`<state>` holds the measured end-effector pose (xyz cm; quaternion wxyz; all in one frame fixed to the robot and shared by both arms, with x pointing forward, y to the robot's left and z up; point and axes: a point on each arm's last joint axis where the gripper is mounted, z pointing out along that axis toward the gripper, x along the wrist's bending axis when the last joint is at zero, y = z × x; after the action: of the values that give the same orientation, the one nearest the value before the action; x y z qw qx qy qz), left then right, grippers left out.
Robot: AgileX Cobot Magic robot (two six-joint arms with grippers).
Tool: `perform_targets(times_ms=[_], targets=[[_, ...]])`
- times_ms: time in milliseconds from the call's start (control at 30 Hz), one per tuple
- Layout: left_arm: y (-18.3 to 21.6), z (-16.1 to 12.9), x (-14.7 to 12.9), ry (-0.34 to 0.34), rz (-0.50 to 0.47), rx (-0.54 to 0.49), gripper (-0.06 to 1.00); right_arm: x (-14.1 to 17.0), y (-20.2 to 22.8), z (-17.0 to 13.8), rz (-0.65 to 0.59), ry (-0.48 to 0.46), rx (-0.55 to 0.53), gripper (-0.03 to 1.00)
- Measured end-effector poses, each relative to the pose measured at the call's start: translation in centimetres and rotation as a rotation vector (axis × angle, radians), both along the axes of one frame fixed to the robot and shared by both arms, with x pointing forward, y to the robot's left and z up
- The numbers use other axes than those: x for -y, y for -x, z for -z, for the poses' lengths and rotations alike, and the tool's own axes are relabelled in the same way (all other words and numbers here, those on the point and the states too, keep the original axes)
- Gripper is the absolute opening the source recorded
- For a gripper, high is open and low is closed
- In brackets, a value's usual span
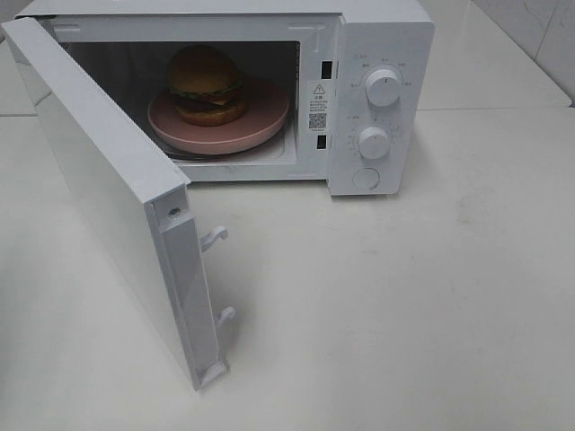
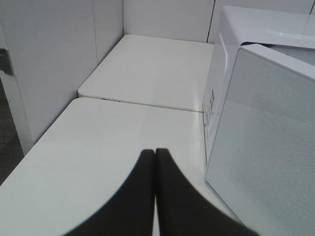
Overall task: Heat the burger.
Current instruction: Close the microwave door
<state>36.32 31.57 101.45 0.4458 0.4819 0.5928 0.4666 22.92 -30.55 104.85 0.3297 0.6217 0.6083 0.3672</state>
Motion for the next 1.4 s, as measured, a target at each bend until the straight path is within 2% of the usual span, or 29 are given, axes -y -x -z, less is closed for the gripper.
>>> perform_targets(times_ms=[333, 533, 567, 700, 800, 967, 1400], targets=[[-1.7, 0.8, -0.2, -0.053, 0.009, -0.018, 0.00, 0.0, 0.0, 0.0, 0.000, 0.000, 0.000, 0.76], [-3.1, 1.2, 0.3, -0.083, 0.080, 0.003, 0.00, 0.0, 0.0, 0.0, 0.000, 0.000, 0.000, 0.76], [-3.5, 1.4, 0.7, -0.100, 0.122, 0.005, 0.00, 0.0, 0.0, 0.0, 0.000, 0.000, 0.000, 0.76], [-4.6, 2.2, 1.4, -0.060, 0.208, 0.006, 0.00, 0.0, 0.0, 0.0, 0.000, 0.000, 0.000, 0.76], [-4.9, 2.4, 1.6, -0.056, 0.226, 0.003, 0.00, 0.0, 0.0, 0.0, 0.000, 0.000, 0.000, 0.76], [-6.3, 3.7, 2.4, -0.034, 0.327, 0.028, 0.00, 0.0, 0.0, 0.0, 0.000, 0.000, 0.000, 0.76], [-8.3, 5.7, 3.2, 0.015, 0.394, 0.024, 0.00, 0.0, 0.0, 0.0, 0.000, 0.000, 0.000, 0.76]])
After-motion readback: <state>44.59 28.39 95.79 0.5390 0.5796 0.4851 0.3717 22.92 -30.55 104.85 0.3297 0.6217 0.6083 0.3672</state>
